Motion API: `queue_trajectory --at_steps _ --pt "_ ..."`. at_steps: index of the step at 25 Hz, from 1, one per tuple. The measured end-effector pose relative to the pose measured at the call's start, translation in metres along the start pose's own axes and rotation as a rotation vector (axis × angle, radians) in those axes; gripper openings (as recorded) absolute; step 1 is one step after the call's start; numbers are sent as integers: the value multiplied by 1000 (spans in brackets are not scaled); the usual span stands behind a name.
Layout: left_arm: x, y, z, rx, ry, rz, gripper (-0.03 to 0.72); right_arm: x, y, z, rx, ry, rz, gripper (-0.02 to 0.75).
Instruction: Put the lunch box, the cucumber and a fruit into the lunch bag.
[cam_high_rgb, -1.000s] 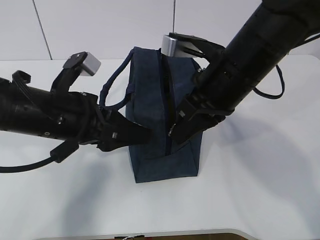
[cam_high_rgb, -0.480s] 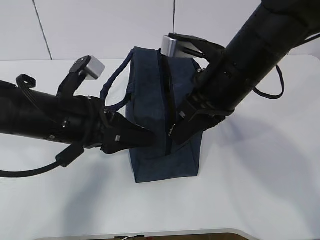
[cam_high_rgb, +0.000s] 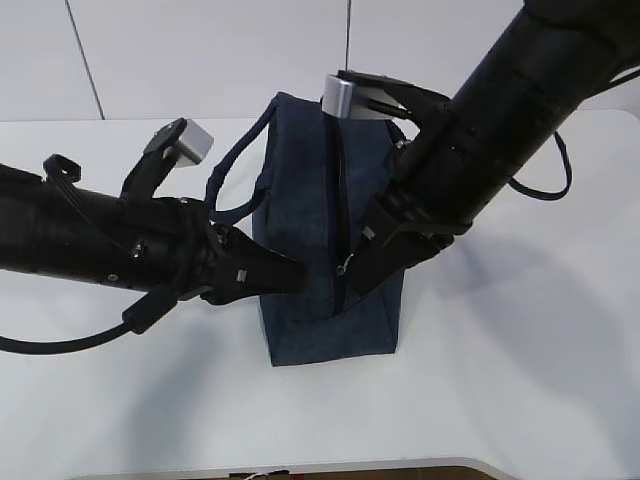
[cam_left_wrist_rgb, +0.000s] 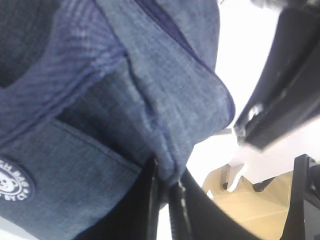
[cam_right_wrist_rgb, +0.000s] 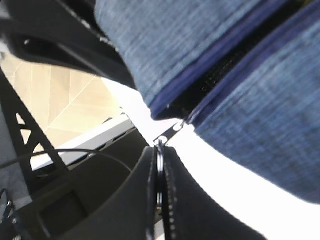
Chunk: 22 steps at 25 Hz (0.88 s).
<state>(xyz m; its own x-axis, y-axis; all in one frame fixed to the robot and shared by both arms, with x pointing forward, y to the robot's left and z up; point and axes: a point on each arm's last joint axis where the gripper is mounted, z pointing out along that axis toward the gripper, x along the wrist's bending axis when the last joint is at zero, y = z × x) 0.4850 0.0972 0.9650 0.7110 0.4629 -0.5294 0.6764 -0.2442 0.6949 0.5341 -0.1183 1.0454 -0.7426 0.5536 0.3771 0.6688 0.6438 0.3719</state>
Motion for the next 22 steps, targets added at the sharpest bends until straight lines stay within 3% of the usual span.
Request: queue_trajectory --at_steps 7,15,22 --pt "0 0 0 0 -4 6 -6 2 0 -3 33 16 -8 5" --pt "-2 1 0 -8 -17 14 -7 3 21 -33 -10 -101 -39 5" --pt "-2 0 0 5 -27 31 -8 -1 34 -37 -14 -119 -8 5"
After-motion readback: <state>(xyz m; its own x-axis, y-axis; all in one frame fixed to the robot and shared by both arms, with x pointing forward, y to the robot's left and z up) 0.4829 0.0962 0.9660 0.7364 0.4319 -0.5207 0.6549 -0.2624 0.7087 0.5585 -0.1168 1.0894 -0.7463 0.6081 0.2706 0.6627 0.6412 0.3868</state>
